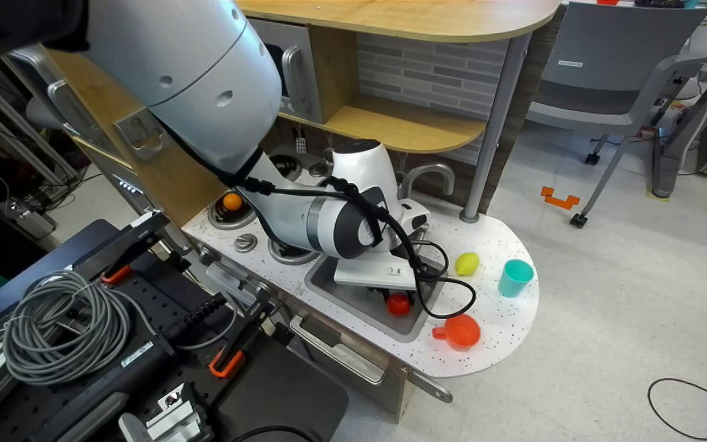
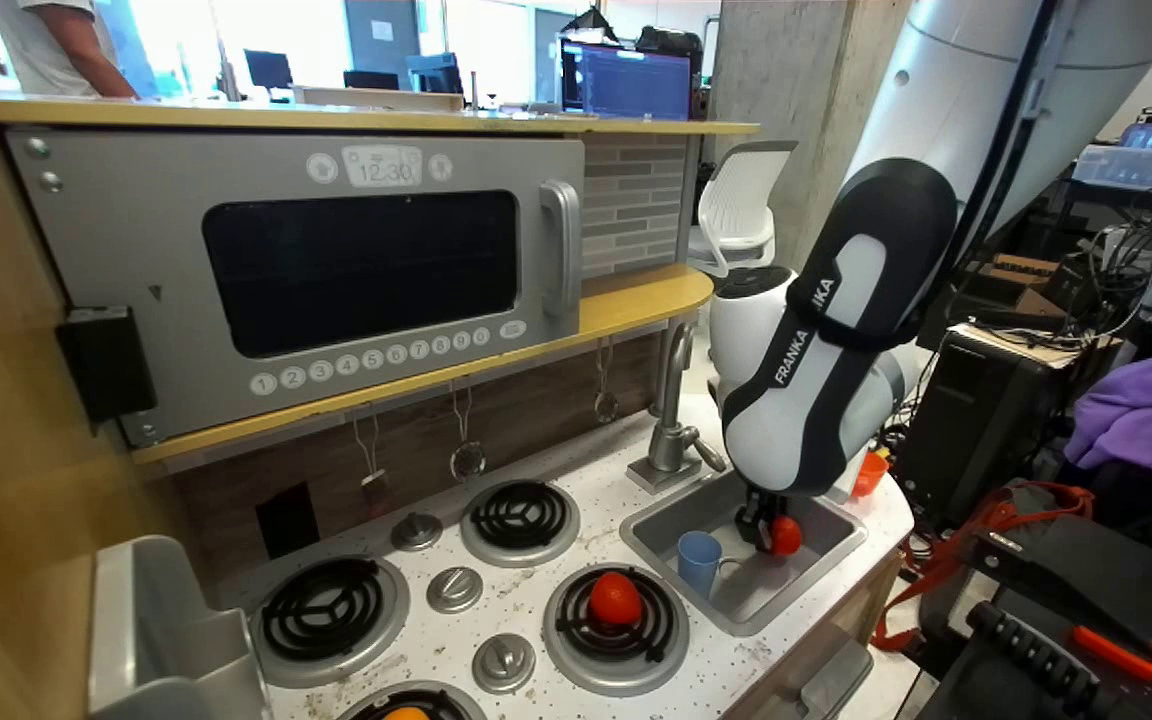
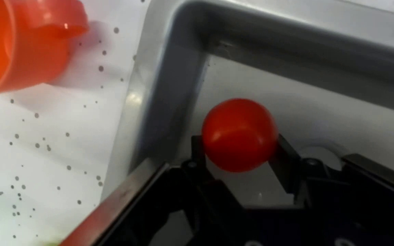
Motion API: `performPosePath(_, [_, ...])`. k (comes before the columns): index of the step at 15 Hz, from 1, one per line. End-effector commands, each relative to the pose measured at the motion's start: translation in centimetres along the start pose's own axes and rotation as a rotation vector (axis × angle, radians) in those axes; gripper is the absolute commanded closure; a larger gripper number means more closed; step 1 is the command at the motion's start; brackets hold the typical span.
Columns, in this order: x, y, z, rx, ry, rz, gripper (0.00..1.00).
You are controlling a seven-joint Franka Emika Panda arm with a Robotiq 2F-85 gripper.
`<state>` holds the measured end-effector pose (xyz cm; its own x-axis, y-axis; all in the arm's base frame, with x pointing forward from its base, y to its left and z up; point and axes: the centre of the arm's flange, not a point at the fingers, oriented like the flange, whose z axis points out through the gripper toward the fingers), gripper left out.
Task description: Put the right red object inside the sink
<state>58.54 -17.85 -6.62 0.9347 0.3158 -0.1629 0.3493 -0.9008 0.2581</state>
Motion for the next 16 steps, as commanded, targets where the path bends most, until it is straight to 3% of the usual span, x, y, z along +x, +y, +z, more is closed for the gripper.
performPosePath(1, [1.3,-1.2,0.5,-0.048,0.023,-0.026,0.75])
performPosePath(10, [1.6,-2.1,0.5,-0.034,0.01,-0.015,0.75])
performPosePath(11, [1.5,-2.0,0.4,-0.029,0.008,-0.01,0.25])
performPosePath(13, [1.4,-1.7,-0.1,-0.024,0.009,-0.003,0.19])
performPosePath(16, [0.9,-1.2,-2.0,-0.008,0.033,0.005,0.0])
